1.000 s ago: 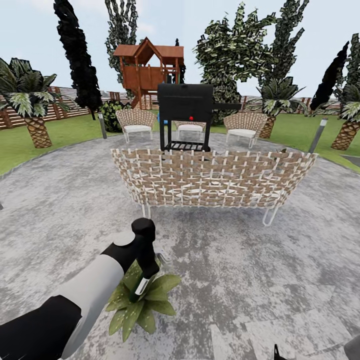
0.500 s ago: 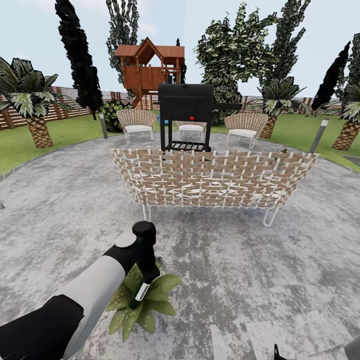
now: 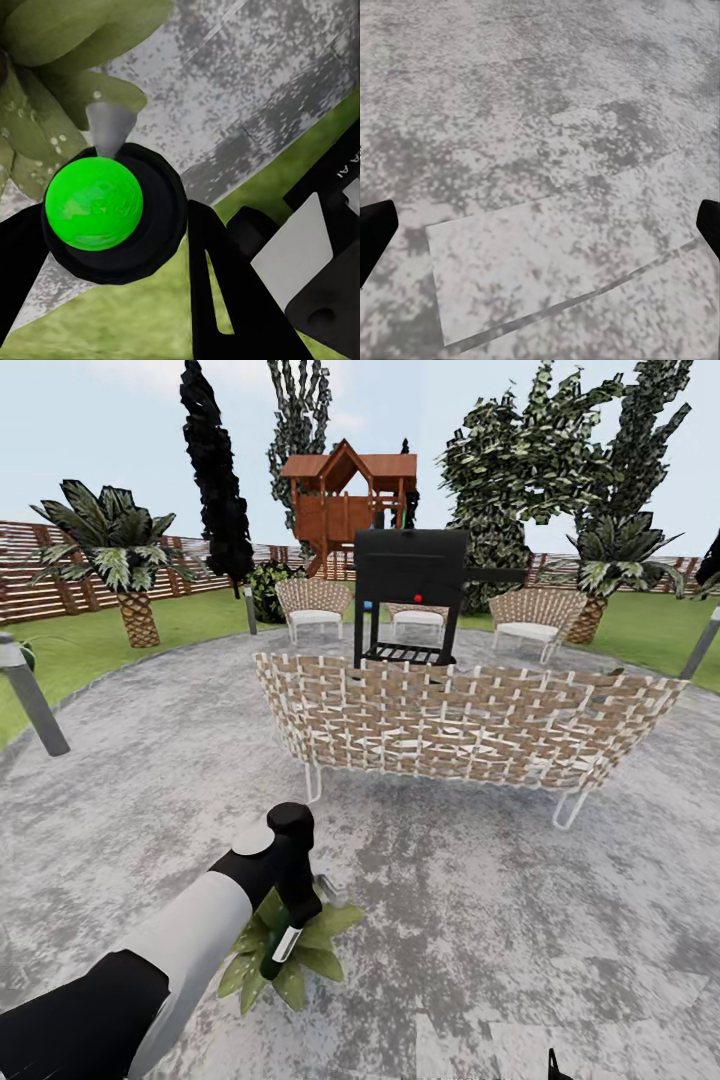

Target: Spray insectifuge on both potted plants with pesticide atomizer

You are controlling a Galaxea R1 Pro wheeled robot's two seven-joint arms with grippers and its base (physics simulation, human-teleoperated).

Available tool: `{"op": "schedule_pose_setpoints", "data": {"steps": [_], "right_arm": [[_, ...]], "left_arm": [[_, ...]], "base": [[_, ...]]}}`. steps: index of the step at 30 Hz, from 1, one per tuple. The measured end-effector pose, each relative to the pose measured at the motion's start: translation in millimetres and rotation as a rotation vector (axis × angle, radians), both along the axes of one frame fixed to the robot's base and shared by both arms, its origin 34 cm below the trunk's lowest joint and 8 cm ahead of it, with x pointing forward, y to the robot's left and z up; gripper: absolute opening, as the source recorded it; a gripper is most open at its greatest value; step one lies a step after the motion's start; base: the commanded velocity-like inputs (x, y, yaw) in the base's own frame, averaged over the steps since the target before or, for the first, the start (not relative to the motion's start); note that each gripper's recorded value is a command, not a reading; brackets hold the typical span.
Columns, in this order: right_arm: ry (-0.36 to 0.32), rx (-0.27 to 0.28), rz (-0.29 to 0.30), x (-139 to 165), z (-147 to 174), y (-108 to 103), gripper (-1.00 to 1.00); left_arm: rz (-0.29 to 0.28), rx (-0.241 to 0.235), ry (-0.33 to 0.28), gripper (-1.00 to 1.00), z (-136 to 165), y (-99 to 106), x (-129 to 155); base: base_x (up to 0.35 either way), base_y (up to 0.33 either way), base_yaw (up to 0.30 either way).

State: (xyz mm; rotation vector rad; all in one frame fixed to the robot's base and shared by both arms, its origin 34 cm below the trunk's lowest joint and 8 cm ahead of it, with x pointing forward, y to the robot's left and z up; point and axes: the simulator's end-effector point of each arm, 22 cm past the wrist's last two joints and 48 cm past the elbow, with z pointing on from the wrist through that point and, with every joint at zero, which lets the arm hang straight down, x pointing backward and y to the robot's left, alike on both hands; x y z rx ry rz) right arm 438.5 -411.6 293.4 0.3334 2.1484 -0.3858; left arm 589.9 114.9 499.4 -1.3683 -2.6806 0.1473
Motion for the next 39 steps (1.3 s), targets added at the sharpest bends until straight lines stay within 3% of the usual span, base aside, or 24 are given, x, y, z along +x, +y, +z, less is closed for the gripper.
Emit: {"op": "schedule_pose_setpoints", "data": {"steps": [10,22,39], "right_arm": [[-0.002,0.003,0.001,0.5,0.0,2.4,1.00],[-0.001,0.003,0.001,0.3,0.0,2.1,1.00],[-0.002,0.003,0.001,0.6,0.1,2.1,1.00]], "left_arm": [[0.002,0.007,-0.002,-1.00,0.0,3.0,0.8],[0.001,0.007,-0.003,-1.00,0.1,2.6,0.6],[0.009,0.011,-0.003,-1.00,-0.3,4.3,1.0]], "base": [[-0.081,-0.071,0.071],[0.101,-0.204,0.013],[0.038,-0.268,0.208]]}}
